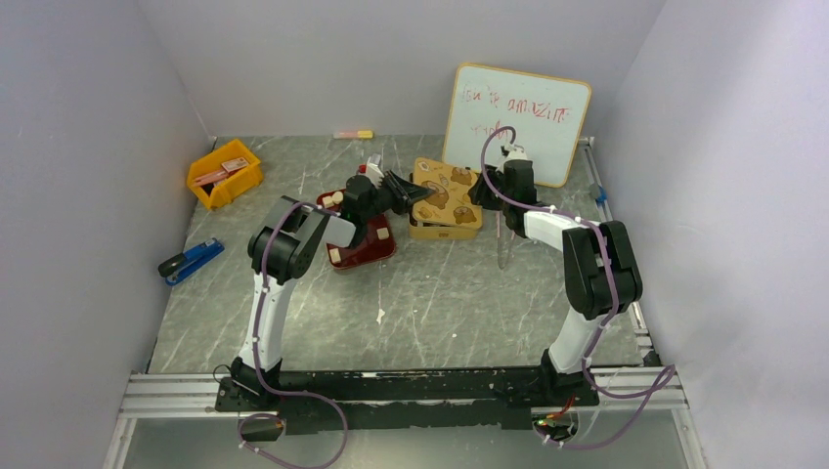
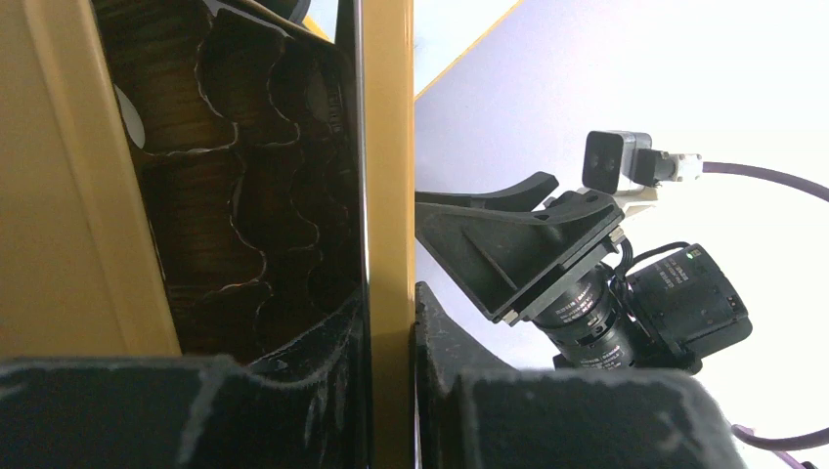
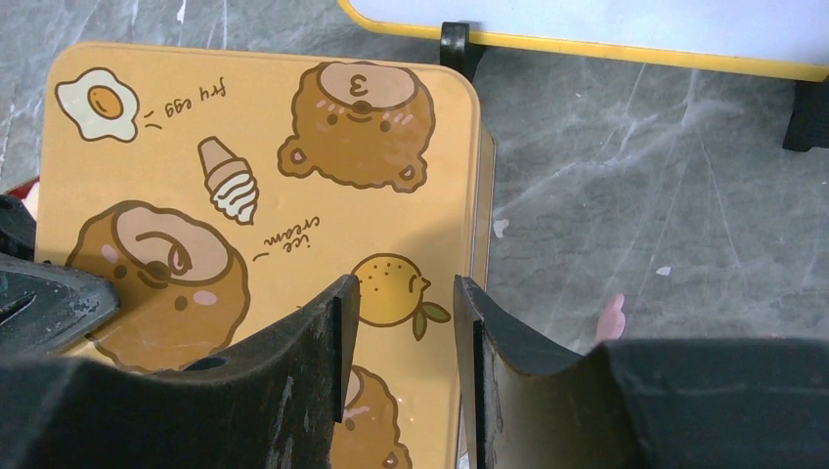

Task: Pack the chocolate
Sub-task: Adjust the box lid on the packing box.

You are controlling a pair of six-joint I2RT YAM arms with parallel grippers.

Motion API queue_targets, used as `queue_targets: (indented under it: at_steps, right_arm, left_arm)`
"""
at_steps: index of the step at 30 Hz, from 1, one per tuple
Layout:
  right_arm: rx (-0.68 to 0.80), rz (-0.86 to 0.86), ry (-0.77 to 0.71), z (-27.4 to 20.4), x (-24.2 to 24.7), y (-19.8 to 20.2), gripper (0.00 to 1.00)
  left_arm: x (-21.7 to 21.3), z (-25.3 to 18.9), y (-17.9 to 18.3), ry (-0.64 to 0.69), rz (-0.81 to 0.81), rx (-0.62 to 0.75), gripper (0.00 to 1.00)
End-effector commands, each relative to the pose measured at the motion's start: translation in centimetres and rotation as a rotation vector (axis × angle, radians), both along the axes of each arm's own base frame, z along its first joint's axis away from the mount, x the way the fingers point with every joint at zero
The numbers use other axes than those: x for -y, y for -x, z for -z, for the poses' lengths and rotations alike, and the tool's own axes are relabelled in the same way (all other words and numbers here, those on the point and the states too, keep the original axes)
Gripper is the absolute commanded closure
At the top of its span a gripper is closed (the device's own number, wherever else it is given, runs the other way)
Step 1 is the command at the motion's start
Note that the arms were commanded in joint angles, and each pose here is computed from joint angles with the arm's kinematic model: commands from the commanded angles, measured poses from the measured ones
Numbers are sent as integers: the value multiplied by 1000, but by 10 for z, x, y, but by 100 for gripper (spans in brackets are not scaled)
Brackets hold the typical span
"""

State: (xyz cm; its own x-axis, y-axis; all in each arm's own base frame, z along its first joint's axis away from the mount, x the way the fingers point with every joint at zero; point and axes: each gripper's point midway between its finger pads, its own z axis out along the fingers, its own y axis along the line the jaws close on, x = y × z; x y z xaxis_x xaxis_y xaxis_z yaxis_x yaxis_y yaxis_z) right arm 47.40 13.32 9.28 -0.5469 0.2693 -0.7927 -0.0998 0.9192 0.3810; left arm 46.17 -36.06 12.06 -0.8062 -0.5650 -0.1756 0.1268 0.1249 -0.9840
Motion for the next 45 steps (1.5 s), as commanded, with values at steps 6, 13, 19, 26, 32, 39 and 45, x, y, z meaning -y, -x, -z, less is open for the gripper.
queue_targets:
  at_steps: [6, 13, 19, 26, 32, 39, 45]
  right_arm:
    - [68, -20, -23, -17, -5, -13, 56]
    - [63, -22, -26, -15, -5, -13, 56]
    - [62, -27, -31, -14, -7, -14, 56]
    - [65, -30, -38, -16, -8, -15, 55]
    - [65, -41, -48, -16, -11, -16, 55]
    - [66, -47, -51, -16, -14, -17, 55]
    - [69, -50, -49, -18, -15, -18, 55]
  left_arm:
    - [-10, -23, -6, 1, -30, 67, 71]
    - [-14, -24, -6, -10, -34, 68, 66]
    - [-22, -27, -7, -17, -45, 73, 65]
    - [-31, -32, -7, -26, -57, 80, 65]
    - [-41, -37, -6, -33, -73, 85, 65]
    - [-50, -30, -4, -31, -83, 70, 65]
    - [-56, -25, -3, -30, -93, 60, 66]
